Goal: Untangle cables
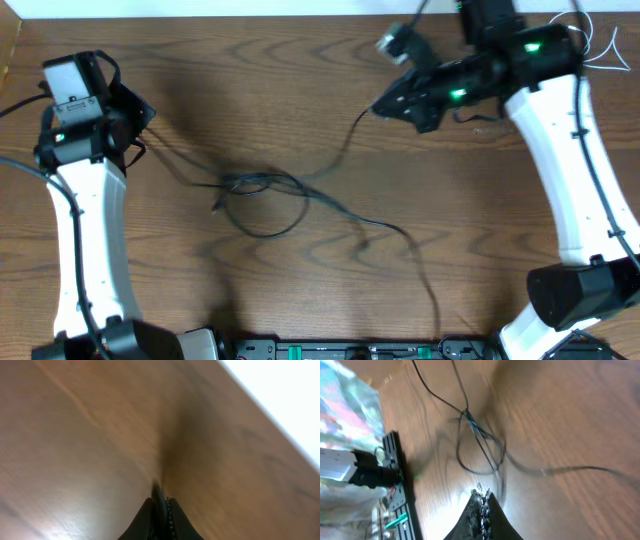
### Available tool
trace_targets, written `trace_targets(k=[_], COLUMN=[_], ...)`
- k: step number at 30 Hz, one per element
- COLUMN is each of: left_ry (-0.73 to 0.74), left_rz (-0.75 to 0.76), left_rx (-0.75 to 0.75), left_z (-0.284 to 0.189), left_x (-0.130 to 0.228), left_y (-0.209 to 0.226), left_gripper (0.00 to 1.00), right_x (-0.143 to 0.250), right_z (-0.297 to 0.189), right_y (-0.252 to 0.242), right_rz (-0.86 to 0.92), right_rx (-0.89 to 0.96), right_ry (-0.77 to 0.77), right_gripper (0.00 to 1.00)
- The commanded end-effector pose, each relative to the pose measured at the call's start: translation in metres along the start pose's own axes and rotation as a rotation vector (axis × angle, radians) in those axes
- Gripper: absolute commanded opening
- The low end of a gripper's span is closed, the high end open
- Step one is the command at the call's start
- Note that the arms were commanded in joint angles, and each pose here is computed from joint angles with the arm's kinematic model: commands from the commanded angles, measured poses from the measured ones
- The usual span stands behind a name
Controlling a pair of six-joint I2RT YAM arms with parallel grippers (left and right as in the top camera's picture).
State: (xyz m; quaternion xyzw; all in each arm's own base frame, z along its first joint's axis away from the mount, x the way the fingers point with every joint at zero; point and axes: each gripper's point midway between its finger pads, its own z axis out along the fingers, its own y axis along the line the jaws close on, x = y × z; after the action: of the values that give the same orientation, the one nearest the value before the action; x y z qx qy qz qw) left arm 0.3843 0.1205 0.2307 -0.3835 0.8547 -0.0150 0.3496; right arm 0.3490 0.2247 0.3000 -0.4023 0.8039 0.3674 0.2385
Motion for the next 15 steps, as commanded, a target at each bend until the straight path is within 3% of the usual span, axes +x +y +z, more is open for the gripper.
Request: trace_targets(k=[1, 6, 10, 15], left_ry=[0.001, 0.121, 0.142, 0.116], left_rz=[0.074, 0.184, 0.303, 0.390], left_rx=[-0.135, 0.034, 0.151, 0.387], left_z=[0.021, 0.034, 0.027, -0.003], left_x=[-0.001, 0.023, 0.031, 0.034], left_y=[0.021, -0.008, -0.031, -0.077], left_gripper=[0.07, 0.07, 0.07, 0.07], right_x=[-0.016, -0.009, -0.002, -0.001], right_z=[-0.039, -0.037, -0.030, -0.025], right_y=[0.007, -0.016, -0.048, -0.069], right_rz=[-0.033, 0.067, 0.203, 0.289], right_rx=[-0.098, 0.005, 0.200, 0.315], right_ry=[-0.164, -0.118, -0.055, -0.039], right_gripper=[0.01, 0.01, 0.05, 0.12])
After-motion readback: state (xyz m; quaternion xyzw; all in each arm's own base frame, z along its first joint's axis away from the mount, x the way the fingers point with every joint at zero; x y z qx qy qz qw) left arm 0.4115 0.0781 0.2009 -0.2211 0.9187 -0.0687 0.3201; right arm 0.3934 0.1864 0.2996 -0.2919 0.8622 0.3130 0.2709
